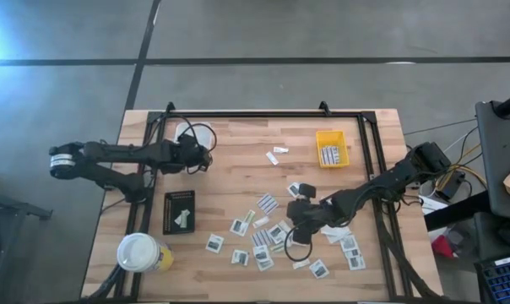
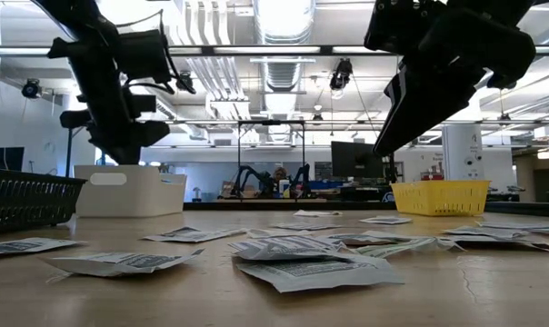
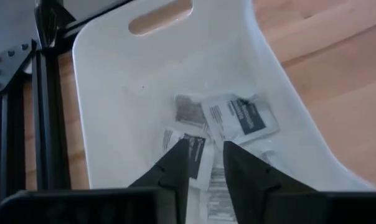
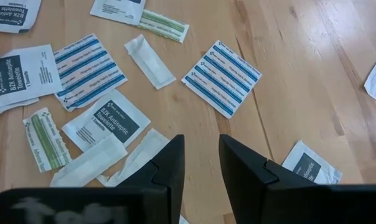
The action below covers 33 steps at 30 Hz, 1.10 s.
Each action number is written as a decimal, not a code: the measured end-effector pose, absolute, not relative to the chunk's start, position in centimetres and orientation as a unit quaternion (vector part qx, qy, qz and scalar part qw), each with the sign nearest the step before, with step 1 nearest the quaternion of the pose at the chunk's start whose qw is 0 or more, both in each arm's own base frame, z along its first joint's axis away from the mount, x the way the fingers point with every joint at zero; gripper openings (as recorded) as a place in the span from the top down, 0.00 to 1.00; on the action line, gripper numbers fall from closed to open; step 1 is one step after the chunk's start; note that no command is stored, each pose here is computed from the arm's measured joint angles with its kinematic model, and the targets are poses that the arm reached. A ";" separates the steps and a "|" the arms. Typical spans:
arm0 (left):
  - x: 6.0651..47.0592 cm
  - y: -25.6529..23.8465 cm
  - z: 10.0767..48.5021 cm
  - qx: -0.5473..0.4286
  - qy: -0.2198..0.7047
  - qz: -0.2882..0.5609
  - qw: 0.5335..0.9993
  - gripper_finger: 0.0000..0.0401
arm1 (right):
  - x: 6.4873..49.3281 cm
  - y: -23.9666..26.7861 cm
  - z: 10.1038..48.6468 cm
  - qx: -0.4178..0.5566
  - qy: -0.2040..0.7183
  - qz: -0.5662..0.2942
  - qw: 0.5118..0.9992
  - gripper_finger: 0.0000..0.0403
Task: Pick & Place First Aid Supplies
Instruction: Put the blue bandage pack into the yellow bin
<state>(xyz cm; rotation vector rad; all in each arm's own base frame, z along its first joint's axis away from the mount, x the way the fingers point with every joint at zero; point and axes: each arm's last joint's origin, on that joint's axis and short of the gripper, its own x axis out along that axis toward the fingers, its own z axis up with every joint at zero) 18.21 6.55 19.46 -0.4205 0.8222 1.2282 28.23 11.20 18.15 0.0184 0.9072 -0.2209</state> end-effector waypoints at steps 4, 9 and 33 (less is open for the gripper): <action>18.8 6.8 20.6 -0.180 0.369 0.544 0.732 0.73 | 28.2 11.2 18.1 0.008 0.438 -0.107 0.892 0.77; 19.8 6.7 22.5 -0.176 0.375 0.495 0.764 0.73 | 28.1 11.1 18.0 0.005 0.446 -0.108 0.888 0.79; 26.8 -3.0 23.6 -0.078 0.248 0.237 0.936 0.72 | 26.3 10.5 17.6 0.024 0.507 -0.158 0.847 0.80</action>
